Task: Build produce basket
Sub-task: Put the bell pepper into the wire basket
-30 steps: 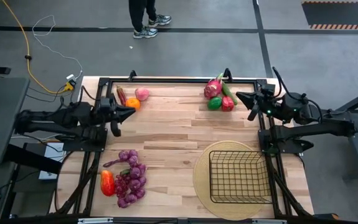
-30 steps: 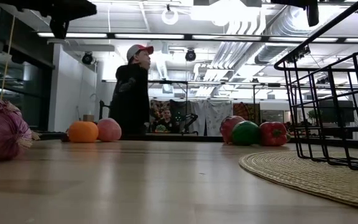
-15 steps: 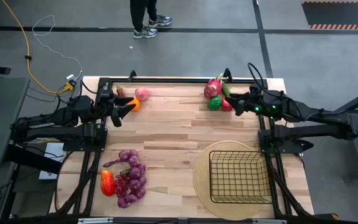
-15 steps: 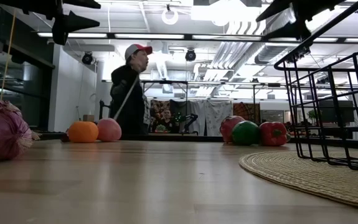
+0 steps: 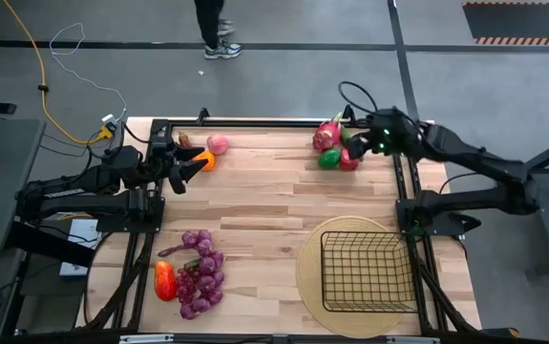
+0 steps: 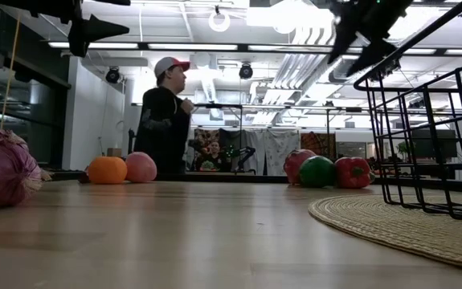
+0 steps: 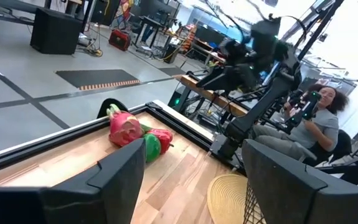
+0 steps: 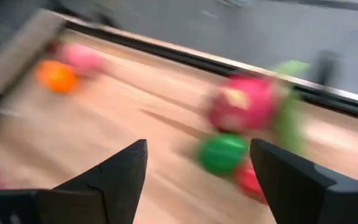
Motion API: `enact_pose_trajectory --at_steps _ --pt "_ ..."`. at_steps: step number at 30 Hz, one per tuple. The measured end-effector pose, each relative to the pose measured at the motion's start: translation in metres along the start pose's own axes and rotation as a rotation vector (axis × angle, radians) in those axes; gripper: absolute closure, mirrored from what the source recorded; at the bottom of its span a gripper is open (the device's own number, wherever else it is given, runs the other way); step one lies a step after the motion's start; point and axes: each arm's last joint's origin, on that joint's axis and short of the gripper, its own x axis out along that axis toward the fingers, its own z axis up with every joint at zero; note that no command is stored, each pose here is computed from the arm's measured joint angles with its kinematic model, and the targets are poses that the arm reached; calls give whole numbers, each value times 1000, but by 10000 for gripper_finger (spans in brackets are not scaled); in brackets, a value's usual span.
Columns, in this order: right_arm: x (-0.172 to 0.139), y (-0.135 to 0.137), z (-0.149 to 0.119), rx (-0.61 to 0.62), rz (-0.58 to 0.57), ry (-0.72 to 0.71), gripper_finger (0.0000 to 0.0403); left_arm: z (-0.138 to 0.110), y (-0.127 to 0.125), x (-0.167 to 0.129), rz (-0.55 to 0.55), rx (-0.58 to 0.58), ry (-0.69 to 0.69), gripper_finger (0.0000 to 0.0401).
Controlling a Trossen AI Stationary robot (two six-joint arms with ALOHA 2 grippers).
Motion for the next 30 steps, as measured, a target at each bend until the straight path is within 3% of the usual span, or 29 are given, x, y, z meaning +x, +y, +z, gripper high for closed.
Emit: enact_pose_trajectory --at_steps 3,6,11,16,30 --pt "2 -7 9 -11 -145 125 127 0 0 0 1 15 -1 144" --pt "10 -10 7 -4 -183 240 127 0 0 0 14 30 -7 144" --pt "17 -18 -11 152 -266 413 127 1 1 0 22 18 -13 144" --pt "24 -25 -26 222 -306 433 127 1 1 0 31 26 -18 144" --pt "87 -43 -56 427 -227 317 127 1 1 0 52 8 -28 144"
